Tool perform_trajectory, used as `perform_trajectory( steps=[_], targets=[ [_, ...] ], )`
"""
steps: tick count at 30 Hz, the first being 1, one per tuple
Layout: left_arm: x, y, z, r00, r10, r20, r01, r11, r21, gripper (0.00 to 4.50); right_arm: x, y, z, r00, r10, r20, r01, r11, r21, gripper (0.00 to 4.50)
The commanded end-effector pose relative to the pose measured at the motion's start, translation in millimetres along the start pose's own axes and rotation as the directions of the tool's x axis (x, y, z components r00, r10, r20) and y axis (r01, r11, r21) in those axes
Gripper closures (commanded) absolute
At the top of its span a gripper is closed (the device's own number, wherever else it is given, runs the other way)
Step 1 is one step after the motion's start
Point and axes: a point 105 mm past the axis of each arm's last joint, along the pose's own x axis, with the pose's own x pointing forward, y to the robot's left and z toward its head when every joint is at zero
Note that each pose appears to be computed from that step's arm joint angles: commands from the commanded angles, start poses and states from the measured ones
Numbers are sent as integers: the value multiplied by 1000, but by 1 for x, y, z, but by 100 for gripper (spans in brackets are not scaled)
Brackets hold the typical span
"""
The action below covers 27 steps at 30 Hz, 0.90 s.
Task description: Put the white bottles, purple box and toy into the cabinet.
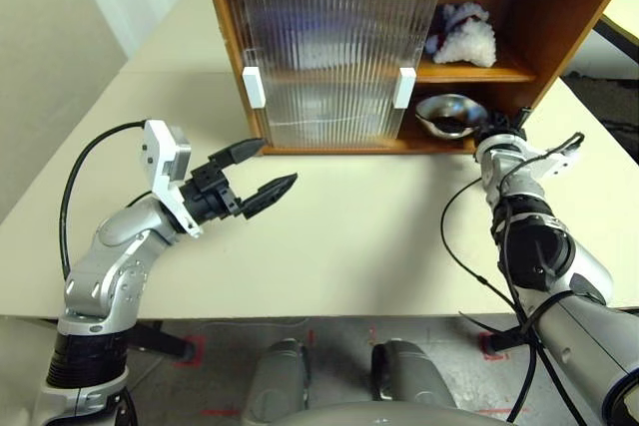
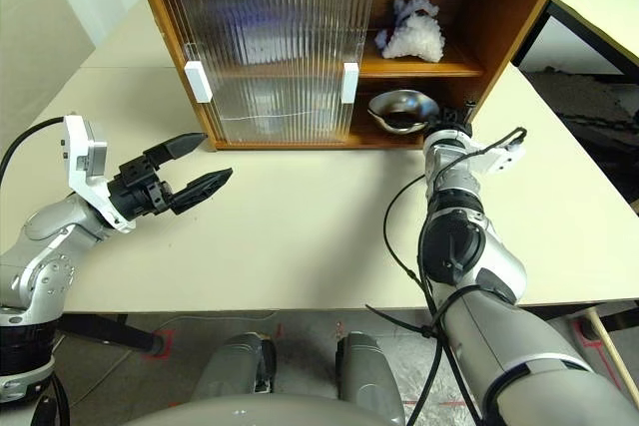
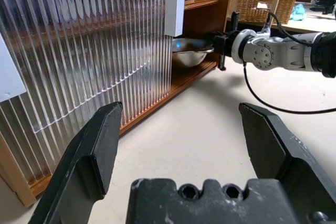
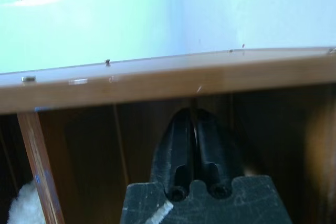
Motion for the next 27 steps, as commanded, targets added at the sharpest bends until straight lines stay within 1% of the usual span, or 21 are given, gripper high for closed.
perform_trajectory(
  steps=[1, 4, 5, 9, 13, 17, 19, 21, 23, 26, 27],
  targets=[
    [-2, -3, 3, 1000, -4, 6, 4, 1000, 15, 0, 0, -1, -4, 1000, -13, -6, 13, 1000, 0, 290],
    [-1, -4, 3, 1000, -5, 6, 5, 1000, 12, 0, 1, 1, -6, 1000, -7, -13, 7, 1000, -2, 187],
    [-1, -4, 3, 1000, -6, 7, 6, 1000, 11, 0, 1, 2, -6, 1000, -3, -14, 3, 1000, -2, 142],
    [0, -4, 2, 1000, -8, 9, 8, 1000, 10, 0, 2, 5, -5, 1000, 6, -17, -6, 1000, -13, 1],
    [-1, -3, 2, 1000, -9, 10, 9, 1000, 9, 0, 2, 7, 2, 999, 32, -21, -33, 997, -66, 1],
    [0, -4, 1, 1000, -13, 9, 13, 1000, 5, 0, -1, 4, 18, 998, 54, -22, -57, 983, -175, 1],
    [-1, -4, 2, 1000, -11, 10, 11, 1000, 5, 0, -6, 0, 26, 997, 65, -38, -73, 962, -261, 1],
    [-1, -3, 1, 1000, -8, 10, 8, 1000, 6, 0, -13, -4, 33, 996, 71, -49, -83, 949, -305, 1],
    [-2, -3, 0, 1000, -9, 7, 8, 1000, 4, 0, -27, -6, 42, 991, 108, -84, -131, 924, -360, 1],
    [-2, -3, -1, 1000, -13, 5, 13, 1000, 0, 0, -51, -8, 29, 962, 149, -228, -247, 834, -494, 64],
    [-1, -3, -1, 1000, -14, 5, 14, 1000, -1, 0, -59, -10, 23, 952, 147, -268, -270, 815, -513, 99]
  ],
)
